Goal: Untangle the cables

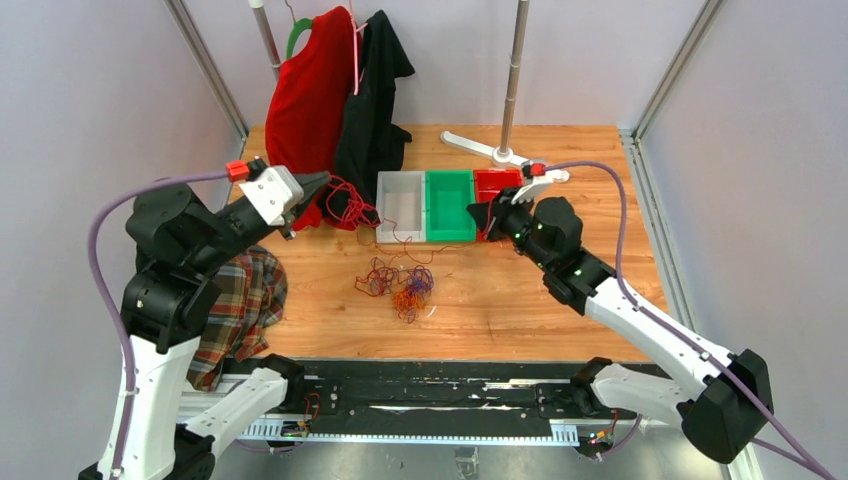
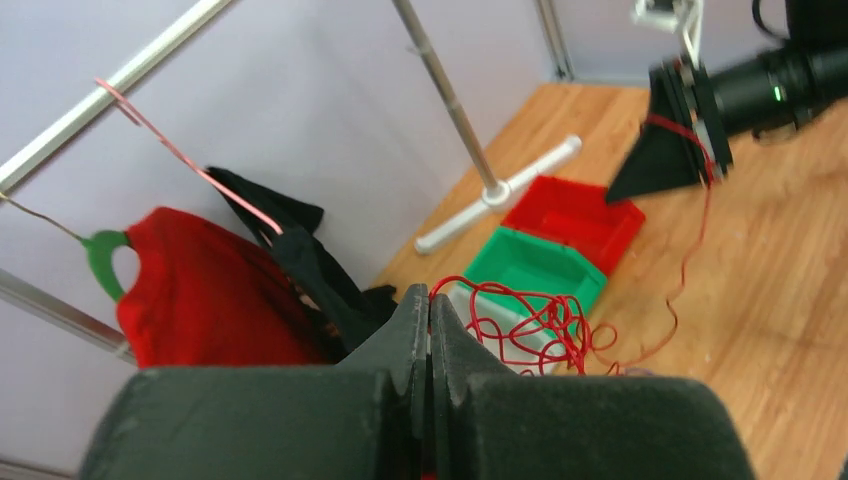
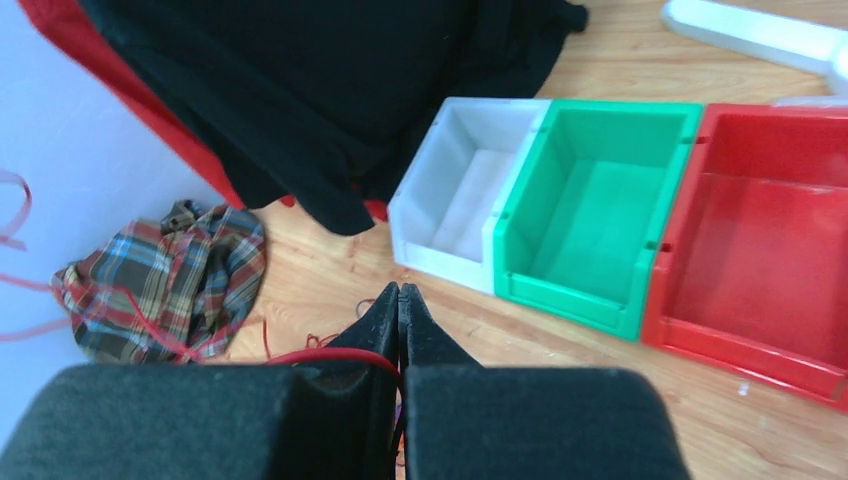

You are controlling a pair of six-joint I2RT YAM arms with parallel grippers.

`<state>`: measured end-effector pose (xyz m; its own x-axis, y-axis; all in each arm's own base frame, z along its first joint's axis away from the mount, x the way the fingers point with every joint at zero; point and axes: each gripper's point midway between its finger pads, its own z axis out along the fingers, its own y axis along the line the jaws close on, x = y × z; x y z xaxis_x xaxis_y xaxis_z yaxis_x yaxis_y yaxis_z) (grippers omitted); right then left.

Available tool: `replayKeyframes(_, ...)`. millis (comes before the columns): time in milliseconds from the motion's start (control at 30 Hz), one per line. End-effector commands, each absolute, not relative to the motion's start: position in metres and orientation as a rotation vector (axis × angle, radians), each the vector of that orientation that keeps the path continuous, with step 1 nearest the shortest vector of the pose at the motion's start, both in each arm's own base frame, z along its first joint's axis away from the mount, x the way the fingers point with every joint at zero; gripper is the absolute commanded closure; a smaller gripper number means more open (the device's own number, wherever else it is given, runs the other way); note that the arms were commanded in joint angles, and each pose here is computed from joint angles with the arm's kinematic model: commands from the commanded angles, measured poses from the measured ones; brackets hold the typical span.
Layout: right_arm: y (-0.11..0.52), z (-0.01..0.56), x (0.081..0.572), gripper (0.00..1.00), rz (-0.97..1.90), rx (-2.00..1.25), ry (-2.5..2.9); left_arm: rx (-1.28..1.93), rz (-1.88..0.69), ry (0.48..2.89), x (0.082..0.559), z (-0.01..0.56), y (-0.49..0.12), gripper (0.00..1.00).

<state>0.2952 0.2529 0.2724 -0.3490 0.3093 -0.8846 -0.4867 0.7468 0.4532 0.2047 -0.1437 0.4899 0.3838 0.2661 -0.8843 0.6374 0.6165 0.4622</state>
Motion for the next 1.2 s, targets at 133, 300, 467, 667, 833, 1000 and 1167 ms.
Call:
replayKeyframes(133, 0.194, 0.361, 0.314, 0.99, 0.84, -0.013, 1.583, 1.058, -0.235, 1.257, 0.19, 0.438, -0.136, 0.96)
replayKeyframes(300, 0.217, 0.397, 0.306, 1.0, 0.993, -0.13, 1.539, 1.097, -0.187, 1.402, 0.197, 0.379, -0.125, 0.5)
replayKeyframes(467, 0.256, 0.419, 0.287, 0.99, 1.162, -0.274, 1.505, 1.091, -0.322, 1.488, 0.189, 0.342, -0.135, 0.25)
replayKeyframes(667, 0.297, 0.447, 0.268, 0.99, 1.214, -0.399, 1.465, 1.08, -0.641, 1.524, 0.184, 0.323, -0.172, 0.1)
replayKeyframes(833, 0.31, 0.472, 0.264, 1.0, 1.238, -0.423, 1.427, 1.09, -0.664, 1.529, 0.206, 0.294, -0.186, 0.11)
replayKeyframes(1000, 0.313, 0.494, 0.263, 0.99, 1.27, -0.412, 1.39, 1.201, -0.699, 1.498, 0.204, 0.26, -0.205, 0.12)
replayKeyframes(1167, 0.31, 0.498, 0.264, 1.0, 1.253, -0.406, 1.383, 1.252, -0.727, 1.496, 0.21, 0.231, -0.229, 0.13)
